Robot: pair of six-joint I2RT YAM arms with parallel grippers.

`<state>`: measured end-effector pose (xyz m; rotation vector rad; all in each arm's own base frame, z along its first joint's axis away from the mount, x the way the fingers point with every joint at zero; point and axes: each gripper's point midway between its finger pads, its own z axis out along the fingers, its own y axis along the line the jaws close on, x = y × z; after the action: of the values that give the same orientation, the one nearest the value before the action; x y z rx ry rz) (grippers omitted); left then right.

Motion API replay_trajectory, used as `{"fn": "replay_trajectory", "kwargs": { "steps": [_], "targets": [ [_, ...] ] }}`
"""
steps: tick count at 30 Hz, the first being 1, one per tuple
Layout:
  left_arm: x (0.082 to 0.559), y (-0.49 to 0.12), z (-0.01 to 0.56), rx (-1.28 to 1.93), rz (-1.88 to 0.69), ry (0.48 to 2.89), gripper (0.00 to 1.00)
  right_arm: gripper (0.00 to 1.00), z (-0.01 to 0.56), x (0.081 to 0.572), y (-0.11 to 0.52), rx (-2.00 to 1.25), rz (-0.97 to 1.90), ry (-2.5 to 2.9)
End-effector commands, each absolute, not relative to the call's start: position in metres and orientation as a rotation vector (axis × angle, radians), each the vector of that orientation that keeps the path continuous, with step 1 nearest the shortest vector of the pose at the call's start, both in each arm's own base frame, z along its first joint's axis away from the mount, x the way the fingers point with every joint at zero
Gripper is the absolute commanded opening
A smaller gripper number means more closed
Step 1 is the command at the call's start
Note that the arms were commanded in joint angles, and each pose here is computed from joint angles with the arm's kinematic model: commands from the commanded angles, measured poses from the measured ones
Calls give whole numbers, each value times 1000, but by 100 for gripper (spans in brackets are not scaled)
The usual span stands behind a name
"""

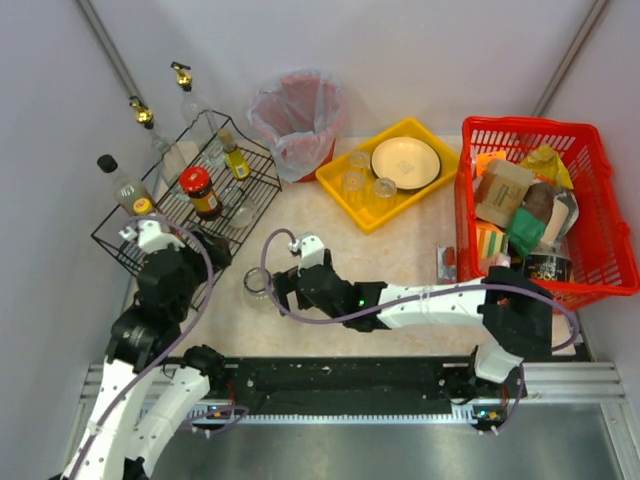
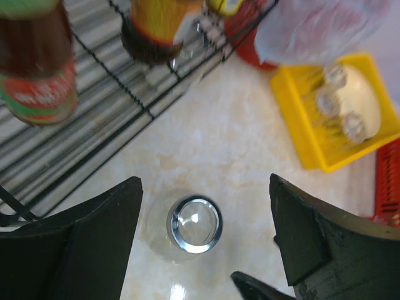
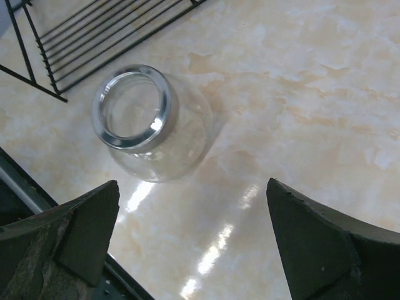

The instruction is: Clear the kitchen counter

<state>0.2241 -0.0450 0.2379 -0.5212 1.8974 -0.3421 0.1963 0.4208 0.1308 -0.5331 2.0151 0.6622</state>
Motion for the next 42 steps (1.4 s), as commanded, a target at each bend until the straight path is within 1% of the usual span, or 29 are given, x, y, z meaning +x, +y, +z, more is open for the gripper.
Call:
{"fn": "replay_trajectory", "kwargs": {
  "steps": [1,5,7,10,18,27,31,35,37,38,41,42],
  "targets": [
    [187,4,319,-610,-225,1672,85,99,158,207,438,-273,592,2021],
    [145,41,381,-636,-195,1420,85,99,151,208,462,-261,535,2021],
    [127,51,398,-638,-189,1366,86,99,147,207,474,-251,511,2041],
    [114,54,409,-622,-201,1353,86,99,140,210,482,-206,428,2050],
    [121,39,403,-554,-238,1401,87,99,115,207,500,-197,350,2085],
    [131,29,395,-513,-250,1445,87,99,113,207,507,-251,293,2061],
    [134,26,393,-509,-255,1453,88,99,100,207,517,-273,284,2069],
    [135,25,393,-503,-256,1460,88,99,86,207,512,-289,251,2085],
    [137,22,390,-494,-263,1471,88,97,80,206,505,-290,246,2104],
    [138,21,389,-491,-267,1476,88,94,77,206,503,-296,248,2117],
    [140,15,389,-471,-296,1472,88,82,79,208,495,-317,251,2103],
    [142,12,388,-460,-300,1479,88,75,89,209,497,-334,291,2072]
  ]
}}
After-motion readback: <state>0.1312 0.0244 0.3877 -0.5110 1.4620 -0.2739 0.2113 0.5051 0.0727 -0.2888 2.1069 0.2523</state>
